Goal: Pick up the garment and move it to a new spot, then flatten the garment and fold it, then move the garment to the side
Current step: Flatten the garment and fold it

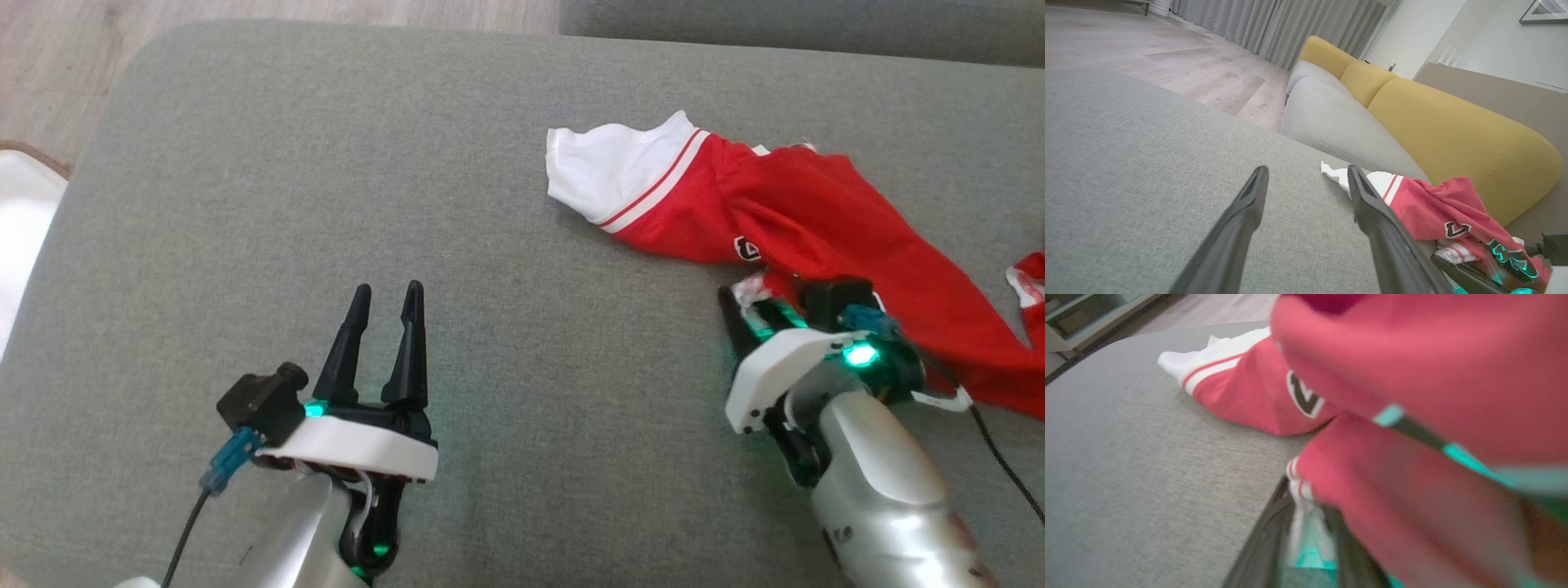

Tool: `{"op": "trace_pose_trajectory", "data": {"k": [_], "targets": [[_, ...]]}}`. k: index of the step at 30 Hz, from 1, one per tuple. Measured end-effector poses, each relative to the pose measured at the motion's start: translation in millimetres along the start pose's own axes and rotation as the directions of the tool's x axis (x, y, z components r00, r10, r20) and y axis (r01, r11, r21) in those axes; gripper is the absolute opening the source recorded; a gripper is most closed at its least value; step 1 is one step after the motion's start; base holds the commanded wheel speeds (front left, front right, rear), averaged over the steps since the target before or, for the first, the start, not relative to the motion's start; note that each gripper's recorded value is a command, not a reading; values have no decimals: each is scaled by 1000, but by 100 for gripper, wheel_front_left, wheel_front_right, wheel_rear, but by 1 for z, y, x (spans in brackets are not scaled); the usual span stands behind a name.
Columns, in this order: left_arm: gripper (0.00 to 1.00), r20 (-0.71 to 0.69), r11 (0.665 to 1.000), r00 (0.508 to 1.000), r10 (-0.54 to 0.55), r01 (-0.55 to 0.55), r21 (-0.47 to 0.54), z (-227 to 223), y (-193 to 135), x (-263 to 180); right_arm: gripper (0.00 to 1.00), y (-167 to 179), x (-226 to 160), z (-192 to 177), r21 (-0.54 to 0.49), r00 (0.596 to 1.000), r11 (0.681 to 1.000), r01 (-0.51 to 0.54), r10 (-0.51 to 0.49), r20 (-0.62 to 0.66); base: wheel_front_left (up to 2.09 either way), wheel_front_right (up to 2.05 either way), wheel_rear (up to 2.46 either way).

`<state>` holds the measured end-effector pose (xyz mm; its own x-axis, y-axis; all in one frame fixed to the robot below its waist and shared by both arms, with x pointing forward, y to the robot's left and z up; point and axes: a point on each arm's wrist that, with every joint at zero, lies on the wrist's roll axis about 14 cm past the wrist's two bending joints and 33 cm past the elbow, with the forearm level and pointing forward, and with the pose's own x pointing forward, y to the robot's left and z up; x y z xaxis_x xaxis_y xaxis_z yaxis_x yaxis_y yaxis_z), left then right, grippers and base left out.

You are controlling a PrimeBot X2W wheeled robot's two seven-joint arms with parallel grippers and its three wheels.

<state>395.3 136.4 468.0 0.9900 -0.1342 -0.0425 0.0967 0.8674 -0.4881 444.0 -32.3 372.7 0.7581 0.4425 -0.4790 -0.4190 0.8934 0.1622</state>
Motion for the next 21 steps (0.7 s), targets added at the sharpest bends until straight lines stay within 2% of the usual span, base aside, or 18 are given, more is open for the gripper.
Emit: {"op": "trace_pose_trajectory", "data": {"k": [5, 9, 12, 17, 18, 21], "targets": [[100, 14, 1000, 1000, -3, 3, 3, 5, -2, -3, 0, 34, -1, 11, 26, 995, 995, -100, 100, 29, 0, 0, 0], [100, 38, 1000, 999, -11, 10, 6, 13, -5, -7, 0, 79, -9, 43, 45, 966, 971, -234, 227, 125, 0, 0, 0], [100, 63, 1000, 998, -15, 15, 8, 21, -7, -11, 0, 114, -22, 78, 34, 919, 940, -338, 322, 228, 0, 0, 0], [100, 99, 1000, 995, 6, -8, 16, 31, -2, -24, 0, 157, -47, 146, -26, 801, 886, -462, 430, 417, 0, 0, 0], [100, 99, 1000, 995, 6, -8, 16, 31, -2, -24, 0, 157, -47, 146, -26, 801, 886, -462, 430, 417, 0, 0, 0], [100, 114, 999, 993, 28, -31, 25, 35, 4, -33, 0, 182, -58, 158, -56, 750, 848, -526, 494, 440, 0, 0, 0]]}}
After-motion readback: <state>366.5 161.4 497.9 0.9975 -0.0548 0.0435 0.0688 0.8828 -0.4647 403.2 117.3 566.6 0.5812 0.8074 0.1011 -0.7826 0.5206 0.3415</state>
